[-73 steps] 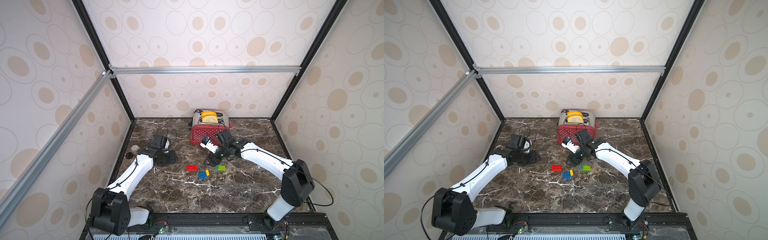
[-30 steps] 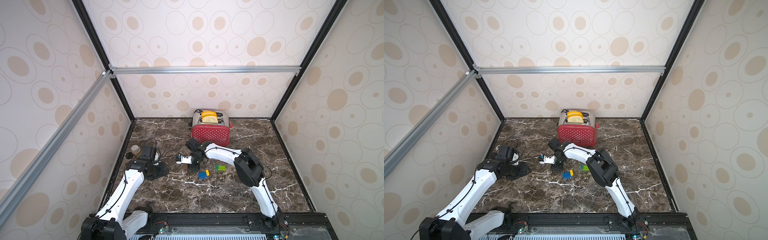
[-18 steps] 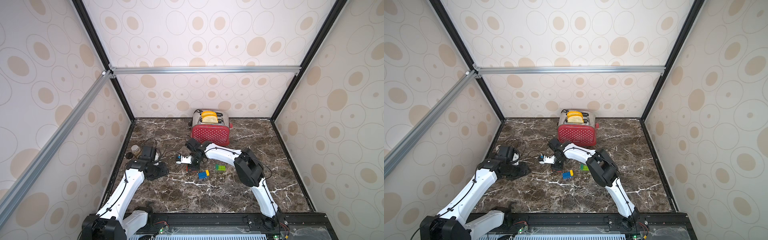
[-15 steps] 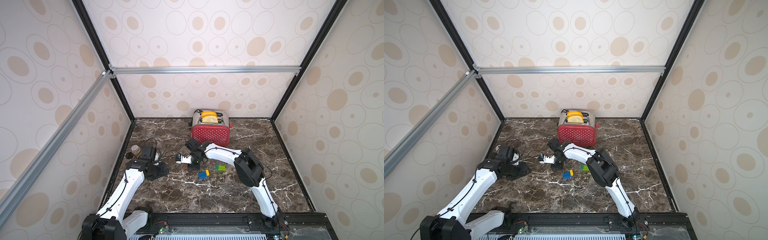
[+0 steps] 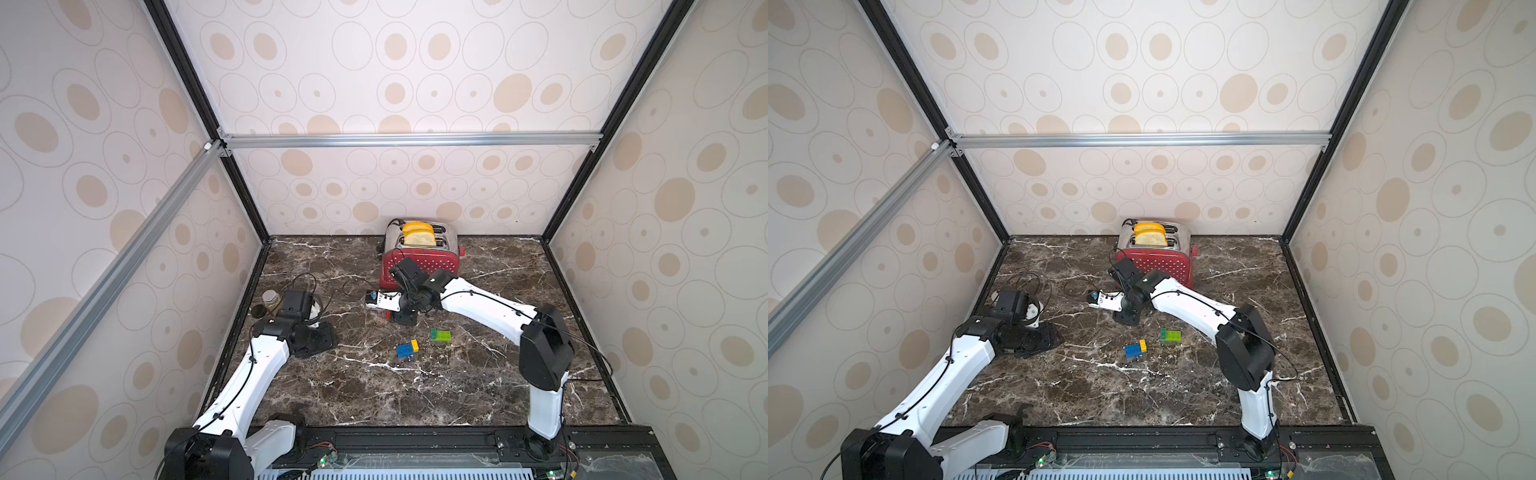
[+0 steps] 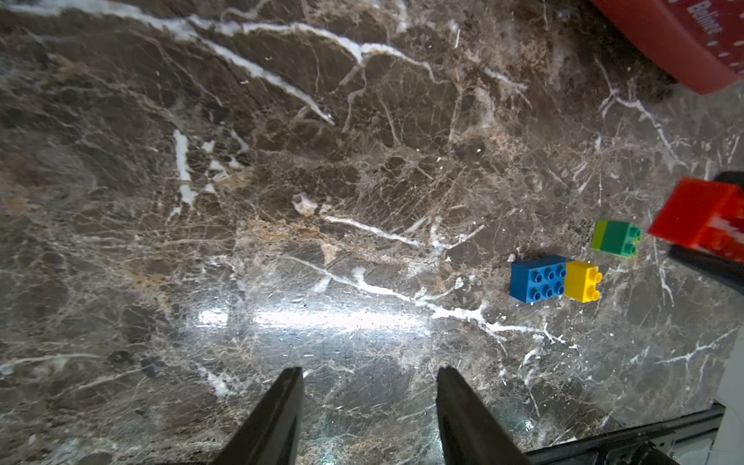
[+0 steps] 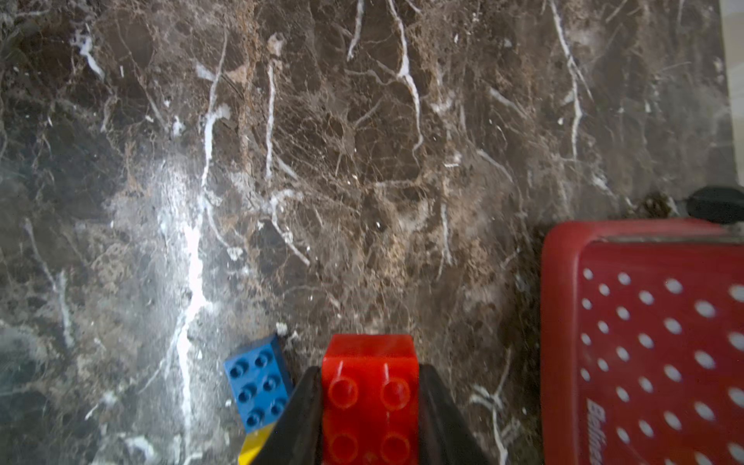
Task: Assemble the number 5 with lego
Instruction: Pick up the lego brick from the center of the board, then assemble the lego brick with the lego brick.
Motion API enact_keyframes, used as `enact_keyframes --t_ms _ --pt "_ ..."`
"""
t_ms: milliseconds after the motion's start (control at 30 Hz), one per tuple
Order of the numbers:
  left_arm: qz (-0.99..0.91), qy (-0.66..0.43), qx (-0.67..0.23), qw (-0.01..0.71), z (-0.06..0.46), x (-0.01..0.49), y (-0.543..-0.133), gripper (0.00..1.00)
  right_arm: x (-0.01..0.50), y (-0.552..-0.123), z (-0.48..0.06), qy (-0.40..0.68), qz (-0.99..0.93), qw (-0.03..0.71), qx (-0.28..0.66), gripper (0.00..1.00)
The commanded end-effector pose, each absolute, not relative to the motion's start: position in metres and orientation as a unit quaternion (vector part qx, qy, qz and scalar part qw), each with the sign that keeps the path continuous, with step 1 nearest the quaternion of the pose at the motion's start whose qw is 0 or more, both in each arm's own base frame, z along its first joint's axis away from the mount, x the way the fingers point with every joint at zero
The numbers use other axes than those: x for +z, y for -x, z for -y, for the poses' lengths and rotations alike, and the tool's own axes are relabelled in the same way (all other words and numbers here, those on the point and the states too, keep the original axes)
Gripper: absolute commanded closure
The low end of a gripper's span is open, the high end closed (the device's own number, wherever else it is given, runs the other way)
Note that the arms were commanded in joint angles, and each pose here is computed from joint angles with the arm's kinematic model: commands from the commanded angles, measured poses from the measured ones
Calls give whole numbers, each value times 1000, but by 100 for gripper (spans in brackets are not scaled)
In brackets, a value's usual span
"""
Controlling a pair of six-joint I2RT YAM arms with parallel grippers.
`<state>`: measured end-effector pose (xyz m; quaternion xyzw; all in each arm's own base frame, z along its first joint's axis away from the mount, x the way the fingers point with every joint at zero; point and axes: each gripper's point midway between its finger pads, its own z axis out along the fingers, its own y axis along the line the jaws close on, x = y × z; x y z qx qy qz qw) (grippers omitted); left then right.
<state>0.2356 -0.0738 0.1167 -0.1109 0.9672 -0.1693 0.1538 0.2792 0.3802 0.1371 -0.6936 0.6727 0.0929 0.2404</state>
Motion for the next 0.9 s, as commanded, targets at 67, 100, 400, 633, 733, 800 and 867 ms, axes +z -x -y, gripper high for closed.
enact_keyframes --t_ms 67,100,400,633,733,800,867 --pt "-961 79 -208 166 96 128 -249 44 124 -274 -323 683 -699 205 53 71" --pt "-961 71 -210 165 101 128 -251 44 123 -273 -313 683 -700 205 48 71" --pt "-961 54 -231 145 125 120 -262 45 97 -276 -257 670 -712 206 34 72" --pt "-961 53 -234 137 127 115 -263 45 88 -286 -250 667 -712 209 64 72" --pt "-962 53 -232 133 127 112 -262 45 85 -290 -253 673 -706 211 66 74" --pt "-963 51 -230 131 127 111 -261 45 81 -290 -256 678 -702 207 72 74" --pt "-963 51 -229 129 126 109 -261 45 76 -291 -258 682 -699 201 76 74"
